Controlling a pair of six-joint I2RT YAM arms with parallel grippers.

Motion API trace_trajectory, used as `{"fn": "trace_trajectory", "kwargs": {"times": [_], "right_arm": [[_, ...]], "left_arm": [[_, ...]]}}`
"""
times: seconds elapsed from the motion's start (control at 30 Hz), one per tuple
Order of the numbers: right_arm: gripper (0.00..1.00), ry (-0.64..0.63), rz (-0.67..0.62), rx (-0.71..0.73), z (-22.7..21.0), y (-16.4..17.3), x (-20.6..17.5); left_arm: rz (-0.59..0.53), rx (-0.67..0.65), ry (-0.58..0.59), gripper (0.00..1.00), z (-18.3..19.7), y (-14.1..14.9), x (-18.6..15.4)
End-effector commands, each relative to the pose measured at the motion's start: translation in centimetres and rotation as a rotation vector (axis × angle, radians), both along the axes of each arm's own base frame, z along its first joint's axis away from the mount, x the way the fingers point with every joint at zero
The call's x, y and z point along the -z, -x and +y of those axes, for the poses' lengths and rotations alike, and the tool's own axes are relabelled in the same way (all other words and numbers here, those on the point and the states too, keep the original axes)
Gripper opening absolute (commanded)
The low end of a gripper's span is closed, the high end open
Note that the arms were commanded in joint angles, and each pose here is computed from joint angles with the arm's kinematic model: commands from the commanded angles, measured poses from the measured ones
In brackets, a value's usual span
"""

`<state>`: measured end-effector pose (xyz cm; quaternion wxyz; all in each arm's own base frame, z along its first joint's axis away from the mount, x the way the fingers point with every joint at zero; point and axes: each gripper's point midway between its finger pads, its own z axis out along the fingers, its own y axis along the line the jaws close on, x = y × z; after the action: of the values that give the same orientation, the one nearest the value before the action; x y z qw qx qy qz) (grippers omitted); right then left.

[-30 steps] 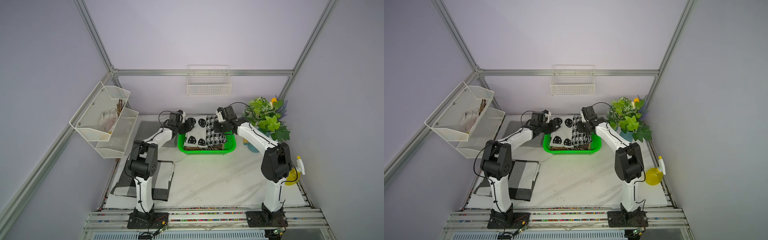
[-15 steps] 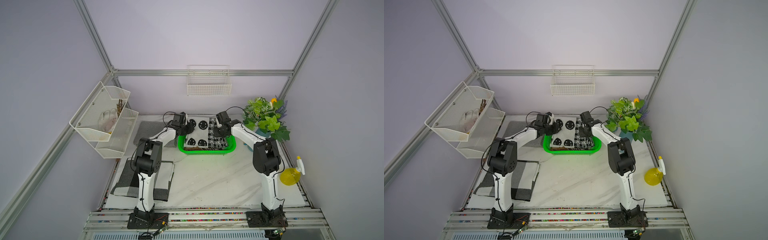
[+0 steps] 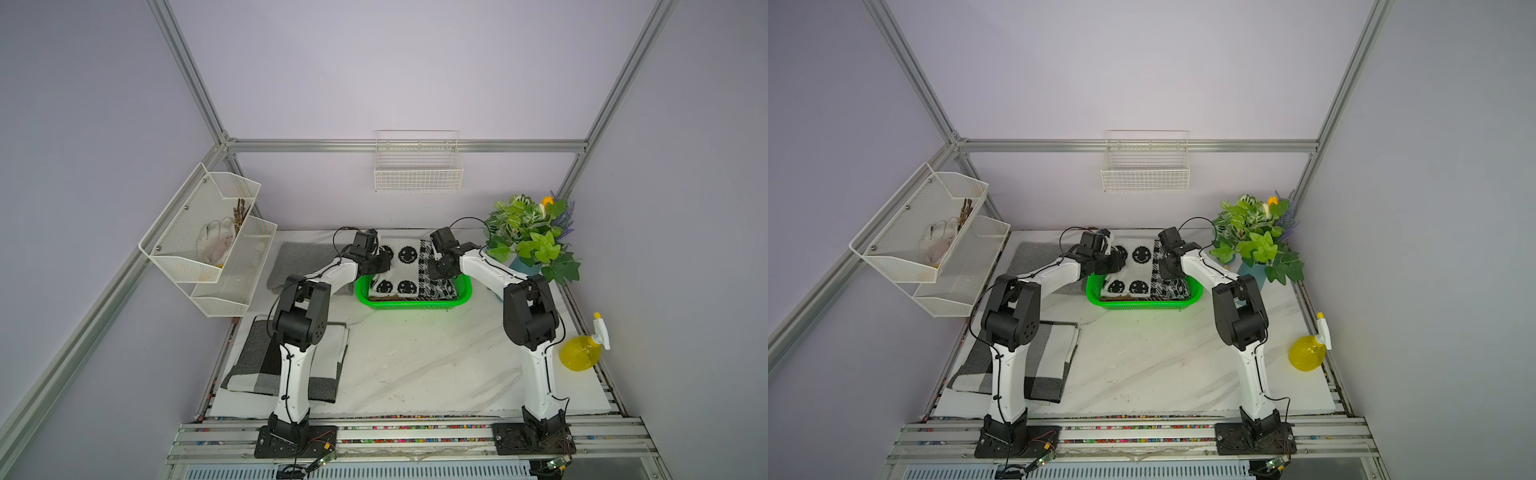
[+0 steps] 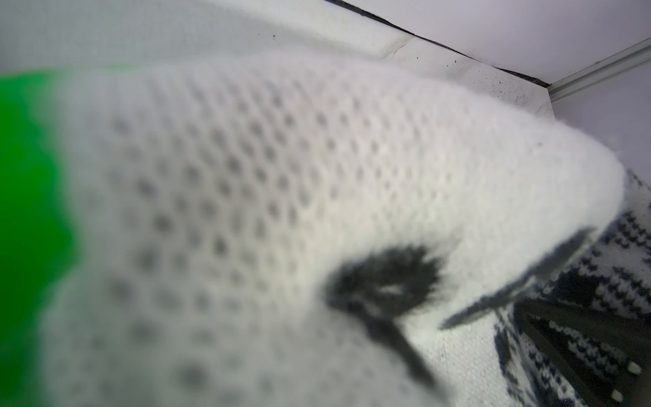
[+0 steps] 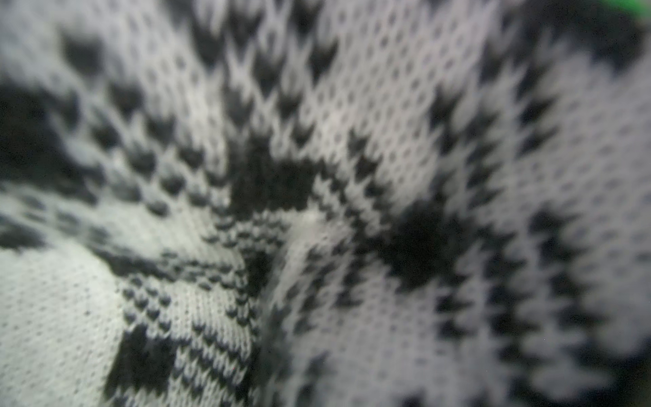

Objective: Put the folded scarf in the basket
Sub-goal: Place the scarf in the basket.

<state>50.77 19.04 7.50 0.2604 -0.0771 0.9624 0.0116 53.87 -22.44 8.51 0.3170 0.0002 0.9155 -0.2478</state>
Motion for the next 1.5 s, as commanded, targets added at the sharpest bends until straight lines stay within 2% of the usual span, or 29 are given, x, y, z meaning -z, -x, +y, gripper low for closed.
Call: {"fn": "trace_trajectory", "kwargs": {"times": [0.0,0.03,0.07,0.13,0.2,0.33,0.43,0.53,0.67,0.77,0.9,1.07,1.17,1.27,1.47], "right_arm": [[0.17,0.067,0.06,-0.002,-0.9,2.1,0.4],[0.15,0.057,0.046,-0.014,-0.5,2.4,-0.4],[0.19,0.054,0.032,-0.018,-0.2,2.5,-1.2],[0.35,0.068,-0.01,-0.008,-0.1,2.8,-3.2],[0.35,0.071,-0.027,-0.013,0.2,3.3,-4.6],[0.48,0.105,-0.058,-0.008,-0.1,4.2,-6.2],[0.51,0.163,-0.056,0.023,-1.3,4.3,-6.0],[0.54,0.167,-0.071,0.036,-1.5,4.8,-6.8],[0.55,0.204,-0.146,0.042,-0.8,5.5,-9.8],[0.55,0.203,-0.195,0.024,0.6,6.2,-12.2],[0.55,0.108,-0.278,-0.025,3.3,4.9,-13.7],[0.53,0.09,-0.321,-0.026,4.7,3.1,-14.5],[0.48,0.059,-0.361,-0.025,5.5,0.6,-13.9],[0.41,0.083,-0.386,-0.017,5.9,-1.4,-12.9],[0.35,0.07,-0.409,-0.018,6.2,-3.0,-11.5]], "left_arm": [[0.072,0.008,-0.089,0.12,1.7,2.4,1.3],[0.059,0.005,-0.088,0.13,1.8,2.7,0.5],[0.045,-0.002,-0.09,0.14,2.0,2.9,-0.2],[0.028,-0.005,-0.089,0.23,2.2,3.2,-1.3],[0.039,0.029,-0.103,0.23,1.7,3.7,-1.2],[0.066,0.018,-0.121,0.48,2.0,3.3,-0.7],[0.045,0.007,-0.144,0.51,2.2,3.3,-1.1],[0.004,0.003,-0.111,0.51,2.1,3.4,-3.0],[-0.044,-0.006,-0.154,0.53,2.8,3.7,-5.3],[-0.04,-0.009,-0.18,0.55,3.4,3.9,-5.7],[-0.113,-0.041,-0.182,0.55,3.7,3.3,-8.3],[-0.191,-0.104,-0.252,0.56,5.4,3.0,-12.0],[-0.258,-0.071,-0.137,0.55,3.4,1.8,-13.3],[-0.324,-0.037,-0.03,0.55,1.4,0.6,-14.3],[-0.427,-0.019,0.032,0.54,-1.1,-2.1,-14.8]]}}
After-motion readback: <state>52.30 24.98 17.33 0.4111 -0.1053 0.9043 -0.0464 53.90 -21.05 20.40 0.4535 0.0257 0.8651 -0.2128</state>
